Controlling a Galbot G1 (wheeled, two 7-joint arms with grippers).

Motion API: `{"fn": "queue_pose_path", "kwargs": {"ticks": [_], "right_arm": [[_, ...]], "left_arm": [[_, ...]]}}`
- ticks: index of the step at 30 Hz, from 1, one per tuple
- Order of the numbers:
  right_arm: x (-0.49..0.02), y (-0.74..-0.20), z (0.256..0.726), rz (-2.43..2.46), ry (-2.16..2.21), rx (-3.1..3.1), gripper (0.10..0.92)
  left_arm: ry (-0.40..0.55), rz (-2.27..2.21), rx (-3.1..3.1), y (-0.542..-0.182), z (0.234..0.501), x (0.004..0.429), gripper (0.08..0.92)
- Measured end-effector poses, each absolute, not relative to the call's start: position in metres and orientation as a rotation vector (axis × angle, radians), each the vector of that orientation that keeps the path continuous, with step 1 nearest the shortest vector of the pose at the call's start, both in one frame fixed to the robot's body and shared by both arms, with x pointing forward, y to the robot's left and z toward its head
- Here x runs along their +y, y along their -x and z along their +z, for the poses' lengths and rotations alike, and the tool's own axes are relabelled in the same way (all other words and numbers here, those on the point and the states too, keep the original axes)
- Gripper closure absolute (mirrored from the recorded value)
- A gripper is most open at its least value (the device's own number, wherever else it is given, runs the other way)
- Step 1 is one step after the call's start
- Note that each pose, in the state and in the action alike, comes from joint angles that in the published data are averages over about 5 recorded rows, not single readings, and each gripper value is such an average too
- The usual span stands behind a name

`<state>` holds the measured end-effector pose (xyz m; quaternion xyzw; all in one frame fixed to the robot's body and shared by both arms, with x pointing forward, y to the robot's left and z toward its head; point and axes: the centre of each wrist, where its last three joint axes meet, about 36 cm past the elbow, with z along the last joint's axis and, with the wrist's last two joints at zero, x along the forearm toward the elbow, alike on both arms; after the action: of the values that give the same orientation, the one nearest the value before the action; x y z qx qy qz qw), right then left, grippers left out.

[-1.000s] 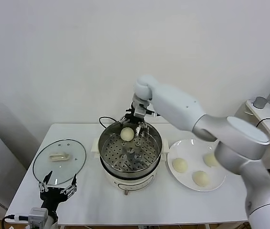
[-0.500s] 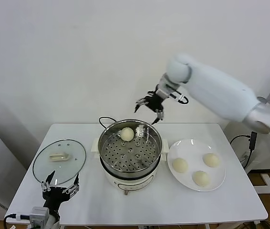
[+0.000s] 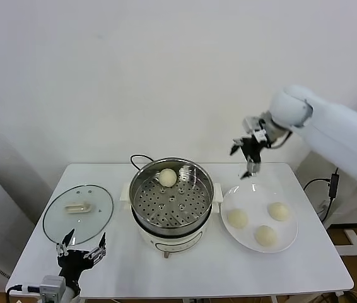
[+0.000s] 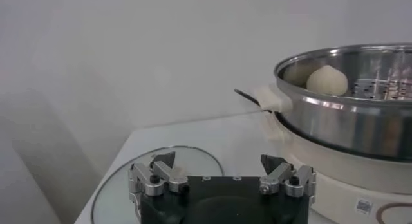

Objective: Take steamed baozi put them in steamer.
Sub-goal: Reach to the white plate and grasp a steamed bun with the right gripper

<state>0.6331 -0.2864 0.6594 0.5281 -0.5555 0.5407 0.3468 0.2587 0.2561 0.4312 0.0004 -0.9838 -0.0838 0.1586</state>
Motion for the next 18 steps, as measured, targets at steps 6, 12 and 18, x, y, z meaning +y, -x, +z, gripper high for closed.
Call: {"fn": "queue_pose_path", "kwargs": {"ticks": [6, 12, 18], "right_arm": [[-0.287, -0.621, 0.612, 1.375, -1.319, -1.418, 0.2], [-0.286, -0.62, 0.57, 1.364, -1.281, -1.401, 0.2], [-0.284, -0.622, 0.537, 1.35, -1.258, -1.381, 0.2]], "left_arm": [[0.001, -0.236, -2.8, -0.259, 0.429, 0.257, 0.177], [0.005, -0.232, -2.786, -0.259, 0.424, 0.257, 0.177], [0.01, -0.232, -2.777, -0.261, 0.421, 0.257, 0.177]]}}
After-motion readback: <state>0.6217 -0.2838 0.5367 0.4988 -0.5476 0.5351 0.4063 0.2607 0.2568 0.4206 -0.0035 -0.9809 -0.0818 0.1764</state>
